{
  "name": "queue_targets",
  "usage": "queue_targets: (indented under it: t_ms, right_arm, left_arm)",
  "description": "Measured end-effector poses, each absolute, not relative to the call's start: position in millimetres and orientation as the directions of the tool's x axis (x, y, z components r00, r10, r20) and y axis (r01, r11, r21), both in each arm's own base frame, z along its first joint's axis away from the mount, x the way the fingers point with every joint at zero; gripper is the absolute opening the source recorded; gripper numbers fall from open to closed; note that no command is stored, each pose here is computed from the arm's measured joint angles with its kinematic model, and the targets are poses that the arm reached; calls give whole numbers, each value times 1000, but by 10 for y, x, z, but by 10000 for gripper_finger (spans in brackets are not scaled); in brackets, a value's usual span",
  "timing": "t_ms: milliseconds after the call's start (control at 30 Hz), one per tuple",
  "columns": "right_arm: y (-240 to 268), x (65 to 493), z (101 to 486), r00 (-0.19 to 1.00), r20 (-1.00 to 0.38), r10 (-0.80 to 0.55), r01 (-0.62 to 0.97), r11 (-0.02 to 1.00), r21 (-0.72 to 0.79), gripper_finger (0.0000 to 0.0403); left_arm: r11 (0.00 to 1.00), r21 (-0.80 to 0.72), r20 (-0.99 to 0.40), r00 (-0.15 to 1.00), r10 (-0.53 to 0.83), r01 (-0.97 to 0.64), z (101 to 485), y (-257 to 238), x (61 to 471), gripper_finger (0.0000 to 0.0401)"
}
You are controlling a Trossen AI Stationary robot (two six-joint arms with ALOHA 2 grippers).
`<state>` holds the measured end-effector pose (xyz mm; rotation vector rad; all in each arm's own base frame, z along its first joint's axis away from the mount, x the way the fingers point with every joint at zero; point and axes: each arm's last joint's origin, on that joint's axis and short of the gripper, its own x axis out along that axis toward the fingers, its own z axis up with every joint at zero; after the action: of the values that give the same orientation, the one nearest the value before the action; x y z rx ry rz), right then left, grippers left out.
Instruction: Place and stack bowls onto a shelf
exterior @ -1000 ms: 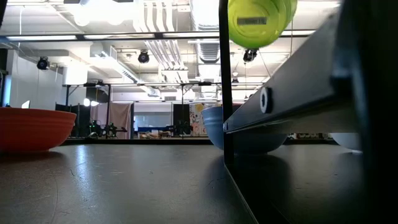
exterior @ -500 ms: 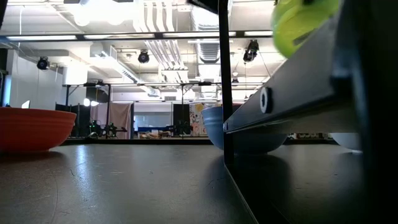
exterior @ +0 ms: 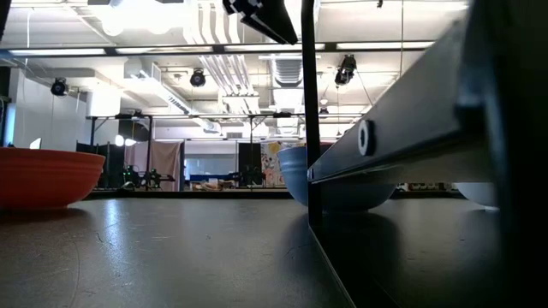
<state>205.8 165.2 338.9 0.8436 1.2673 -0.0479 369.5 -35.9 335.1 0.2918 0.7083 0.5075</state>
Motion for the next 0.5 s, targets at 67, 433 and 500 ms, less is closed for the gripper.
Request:
queue_targets:
  t_ms: [67, 433, 500]
  right_arm:
    - [1771, 1956, 3388, 315, -848, 427, 488, 693, 530, 8]
    - [2235, 1739, 3087, 153, -920, 361, 570, 728, 381, 8]
    - [2274, 1763, 3027, 125, -926, 356, 554, 749, 363, 8]
  left_arm:
    - [841, 417, -545, 645, 536, -346, 3347, -359, 3694, 192]
    - [844, 381, -545, 646, 535, -378, 3345, -359, 3695, 192]
    - [844, 369, -546, 645, 535, -388, 3344, -359, 3694, 192]
